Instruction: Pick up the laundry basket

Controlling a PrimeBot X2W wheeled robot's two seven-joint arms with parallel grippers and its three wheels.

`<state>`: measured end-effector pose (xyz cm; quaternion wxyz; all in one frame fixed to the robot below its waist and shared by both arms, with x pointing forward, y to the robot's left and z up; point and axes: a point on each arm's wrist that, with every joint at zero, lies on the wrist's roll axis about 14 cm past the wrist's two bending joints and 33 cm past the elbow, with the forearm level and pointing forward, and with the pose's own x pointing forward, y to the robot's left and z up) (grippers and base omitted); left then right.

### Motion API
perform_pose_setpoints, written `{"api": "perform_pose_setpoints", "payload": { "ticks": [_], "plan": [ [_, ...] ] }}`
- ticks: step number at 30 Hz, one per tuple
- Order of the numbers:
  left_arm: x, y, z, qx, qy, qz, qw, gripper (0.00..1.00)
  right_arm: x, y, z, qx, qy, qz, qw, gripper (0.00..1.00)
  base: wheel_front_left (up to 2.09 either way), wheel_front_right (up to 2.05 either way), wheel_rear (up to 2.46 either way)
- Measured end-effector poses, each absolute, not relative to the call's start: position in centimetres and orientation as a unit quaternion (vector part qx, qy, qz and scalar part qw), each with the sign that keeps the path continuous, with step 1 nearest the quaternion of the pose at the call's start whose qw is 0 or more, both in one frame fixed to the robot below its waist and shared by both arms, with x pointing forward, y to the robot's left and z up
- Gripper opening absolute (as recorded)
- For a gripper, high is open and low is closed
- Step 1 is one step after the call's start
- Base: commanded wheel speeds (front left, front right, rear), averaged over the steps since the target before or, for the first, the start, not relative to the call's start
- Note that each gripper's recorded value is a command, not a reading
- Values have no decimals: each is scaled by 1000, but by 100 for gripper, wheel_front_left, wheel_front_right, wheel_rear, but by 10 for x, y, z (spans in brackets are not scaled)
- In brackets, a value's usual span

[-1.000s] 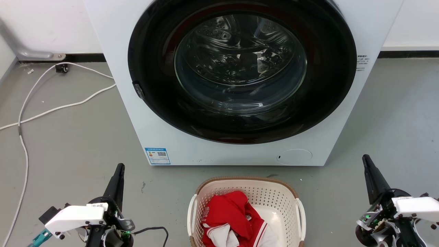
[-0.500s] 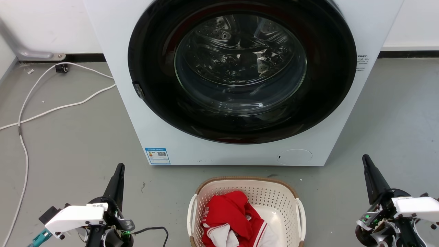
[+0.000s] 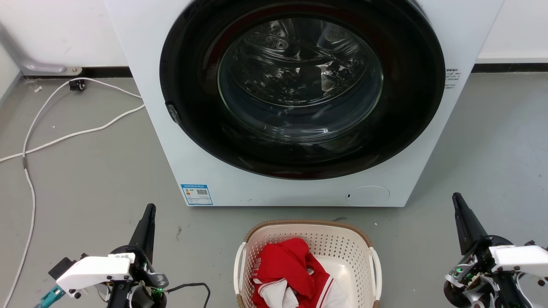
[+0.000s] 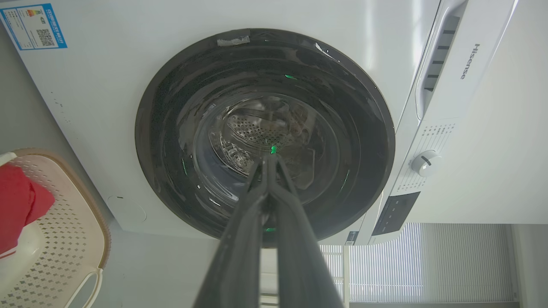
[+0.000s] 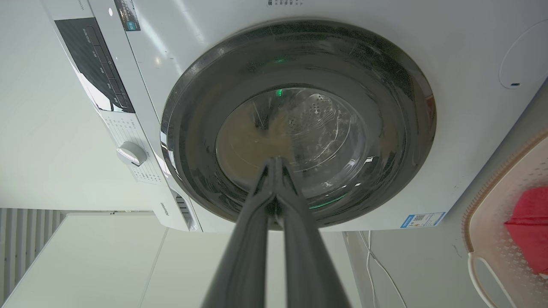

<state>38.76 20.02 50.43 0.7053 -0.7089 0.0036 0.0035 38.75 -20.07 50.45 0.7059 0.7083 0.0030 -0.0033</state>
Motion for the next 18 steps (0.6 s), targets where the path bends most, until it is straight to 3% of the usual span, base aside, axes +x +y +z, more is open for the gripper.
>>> {"api": "perform_pose_setpoints", "payload": {
  "ticks": [5, 6, 18],
  "plan": [
    [388, 200, 504, -709, 3, 4, 705, 0, 388, -201, 504, 708, 3, -3, 706, 0, 0, 0, 0],
    [388, 200, 504, -709, 3, 4, 705, 100, 388, -201, 504, 708, 3, -3, 706, 100, 0, 0, 0],
    [376, 199, 482, -705, 19, 35, 708, 100, 374, -199, 481, 702, 20, -34, 711, 100, 0, 0, 0]
  ]
}}
